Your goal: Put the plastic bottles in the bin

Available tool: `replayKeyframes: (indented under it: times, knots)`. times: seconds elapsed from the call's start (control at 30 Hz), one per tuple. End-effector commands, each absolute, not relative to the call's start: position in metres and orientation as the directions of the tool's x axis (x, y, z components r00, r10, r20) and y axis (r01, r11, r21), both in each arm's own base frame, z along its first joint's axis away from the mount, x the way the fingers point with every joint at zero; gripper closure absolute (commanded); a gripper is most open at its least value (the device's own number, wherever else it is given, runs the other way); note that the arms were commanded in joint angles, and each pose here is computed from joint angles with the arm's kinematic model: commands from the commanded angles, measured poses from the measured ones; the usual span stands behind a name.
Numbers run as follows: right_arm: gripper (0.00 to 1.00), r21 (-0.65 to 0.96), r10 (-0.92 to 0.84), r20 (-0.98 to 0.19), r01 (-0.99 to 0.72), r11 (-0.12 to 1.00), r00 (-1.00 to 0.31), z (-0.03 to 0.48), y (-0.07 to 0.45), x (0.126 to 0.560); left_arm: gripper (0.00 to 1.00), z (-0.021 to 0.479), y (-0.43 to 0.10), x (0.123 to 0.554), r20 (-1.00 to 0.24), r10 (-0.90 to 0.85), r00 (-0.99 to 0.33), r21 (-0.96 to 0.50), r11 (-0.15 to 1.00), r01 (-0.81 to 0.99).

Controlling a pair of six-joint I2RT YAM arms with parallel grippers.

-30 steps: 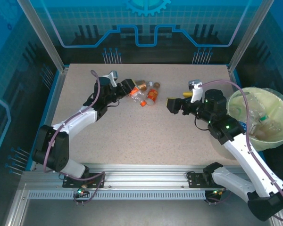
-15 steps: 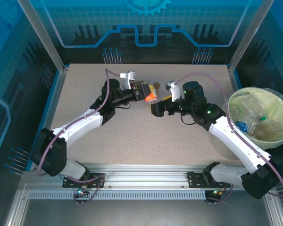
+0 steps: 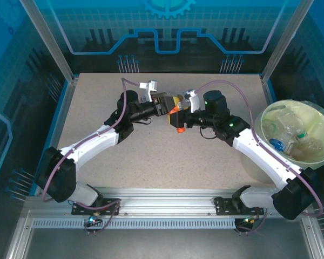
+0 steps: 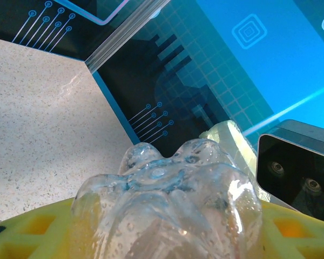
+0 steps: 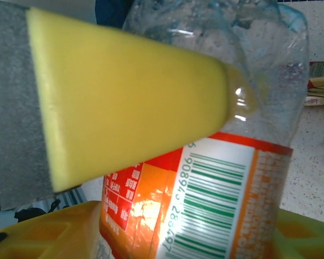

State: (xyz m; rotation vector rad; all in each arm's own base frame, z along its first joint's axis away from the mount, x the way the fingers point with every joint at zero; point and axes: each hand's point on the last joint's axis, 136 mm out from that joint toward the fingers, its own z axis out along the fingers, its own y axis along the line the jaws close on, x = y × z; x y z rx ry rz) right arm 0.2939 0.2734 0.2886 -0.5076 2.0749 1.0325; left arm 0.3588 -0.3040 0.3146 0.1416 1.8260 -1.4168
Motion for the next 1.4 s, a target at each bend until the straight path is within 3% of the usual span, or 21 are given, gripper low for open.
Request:
replayKeyframes:
  times: [0.0,0.17,0.4,0.57,0.77,1.0,1.37]
  knots:
    - [0.45,0.478,-0.029,-0.807,-0.68,0.556,-0.59,0.309,0.285,0.287,0.66,0.334,-0.31,0.354,-0.683,-0.364,-0.634,-0.731,0.341,0.591]
    - [0.57,0.462,-0.043,-0.805,-0.67,0.581,-0.592,0.306,0.281,0.287,0.58,0.334,-0.31,0.355,-0.684,-0.364,-0.633,-0.73,0.347,0.589]
    - [0.64,0.403,-0.075,-0.802,-0.63,0.664,-0.592,0.296,0.264,0.289,0.21,0.339,-0.301,0.356,-0.706,-0.366,-0.606,-0.708,0.401,0.582]
    - [0.67,0.345,-0.085,-0.795,-0.563,0.751,-0.6,0.289,0.24,0.292,0.07,0.36,-0.294,0.347,-0.724,-0.376,-0.578,-0.69,0.397,0.605]
    - [0.68,0.239,-0.107,-0.81,-0.49,0.839,-0.577,0.293,0.206,0.29,0.01,0.374,-0.288,0.34,-0.75,-0.38,-0.542,-0.662,0.409,0.629]
    - [0.69,0.027,-0.141,-0.846,-0.304,0.952,-0.515,0.315,0.138,0.284,0.01,0.365,-0.269,0.344,-0.779,-0.4,-0.483,-0.627,0.51,0.588]
    - [0.68,-0.244,-0.175,-0.87,0.094,0.965,-0.461,0.365,0.019,0.245,0.01,0.347,-0.253,0.355,-0.787,-0.413,-0.459,-0.615,0.593,0.52]
